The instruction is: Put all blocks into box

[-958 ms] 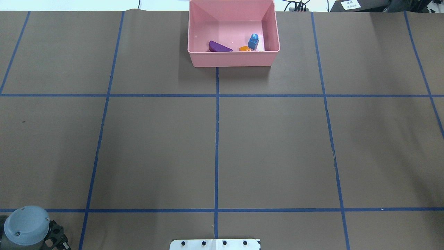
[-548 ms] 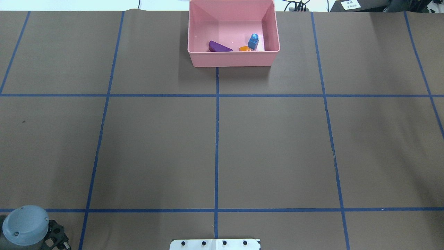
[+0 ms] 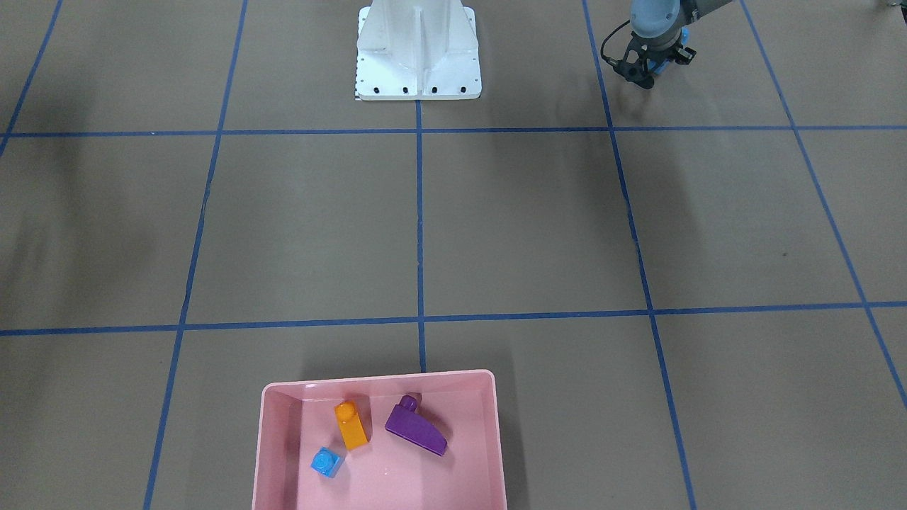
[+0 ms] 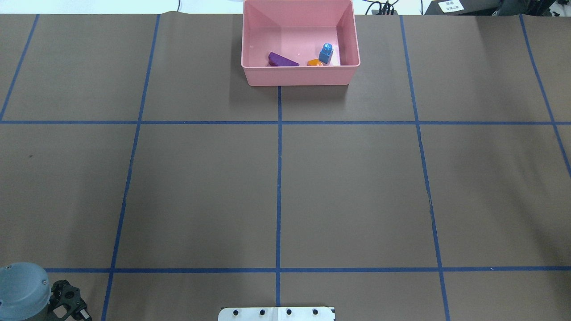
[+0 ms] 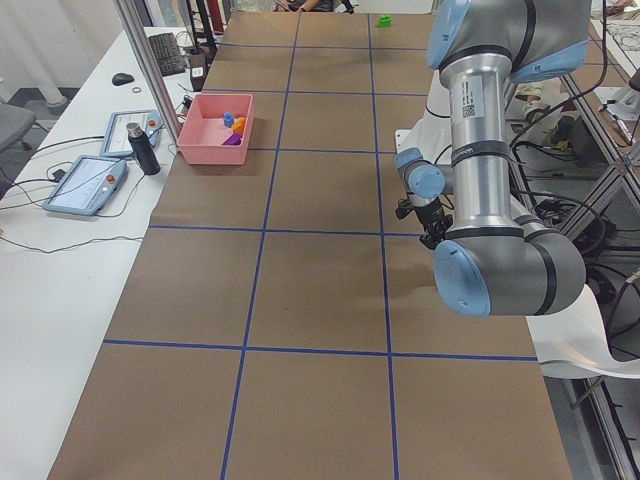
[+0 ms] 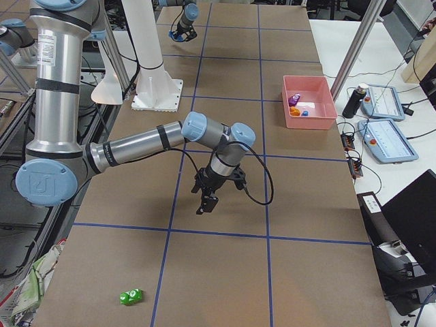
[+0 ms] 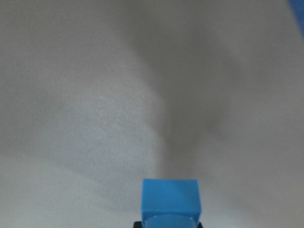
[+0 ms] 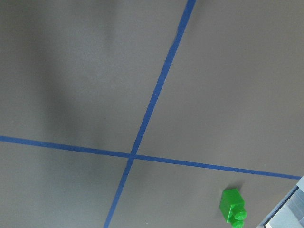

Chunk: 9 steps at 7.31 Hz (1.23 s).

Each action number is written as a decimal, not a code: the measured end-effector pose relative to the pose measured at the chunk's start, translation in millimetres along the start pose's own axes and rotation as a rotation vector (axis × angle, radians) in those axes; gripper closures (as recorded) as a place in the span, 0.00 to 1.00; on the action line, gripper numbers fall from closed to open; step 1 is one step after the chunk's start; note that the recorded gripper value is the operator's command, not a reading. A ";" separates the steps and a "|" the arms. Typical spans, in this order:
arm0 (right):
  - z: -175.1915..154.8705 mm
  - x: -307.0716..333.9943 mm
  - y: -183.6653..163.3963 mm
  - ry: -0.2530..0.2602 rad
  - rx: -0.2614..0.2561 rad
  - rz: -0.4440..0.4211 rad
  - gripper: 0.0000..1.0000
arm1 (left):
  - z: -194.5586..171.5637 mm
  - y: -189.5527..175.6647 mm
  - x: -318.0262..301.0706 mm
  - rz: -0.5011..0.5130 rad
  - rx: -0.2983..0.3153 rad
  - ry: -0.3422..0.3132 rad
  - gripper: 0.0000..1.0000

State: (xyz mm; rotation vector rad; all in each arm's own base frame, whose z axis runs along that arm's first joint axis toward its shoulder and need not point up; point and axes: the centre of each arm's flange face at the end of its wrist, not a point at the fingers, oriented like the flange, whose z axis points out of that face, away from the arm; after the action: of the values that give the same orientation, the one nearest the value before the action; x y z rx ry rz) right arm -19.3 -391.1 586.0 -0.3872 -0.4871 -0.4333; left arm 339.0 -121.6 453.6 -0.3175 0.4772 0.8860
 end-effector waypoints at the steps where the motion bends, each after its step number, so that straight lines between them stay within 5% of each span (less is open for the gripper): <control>1: 4.9 4.6 4.2 -0.006 -0.008 0.010 0.00 | -30.9 5.0 4.7 -0.014 0.028 0.016 1.00; 4: 36.4 24.6 10.8 -0.030 -0.051 0.046 0.00 | -109.0 -8.2 -8.1 -0.123 0.133 0.083 1.00; 7: 119.0 67.7 23.1 -0.029 -0.057 0.012 0.00 | -186.6 -30.1 -25.7 -0.227 0.253 0.142 1.00; 9: 182.4 109.8 29.1 -0.039 -0.050 -0.029 0.00 | -236.0 -45.9 -14.1 -0.265 0.278 0.143 1.00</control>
State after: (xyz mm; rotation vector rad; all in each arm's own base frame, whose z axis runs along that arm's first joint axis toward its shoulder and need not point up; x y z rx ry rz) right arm 16.3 -317.5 784.8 -0.4381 -0.5213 -0.4671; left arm 305.5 -265.5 263.4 -0.1834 0.6664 0.5330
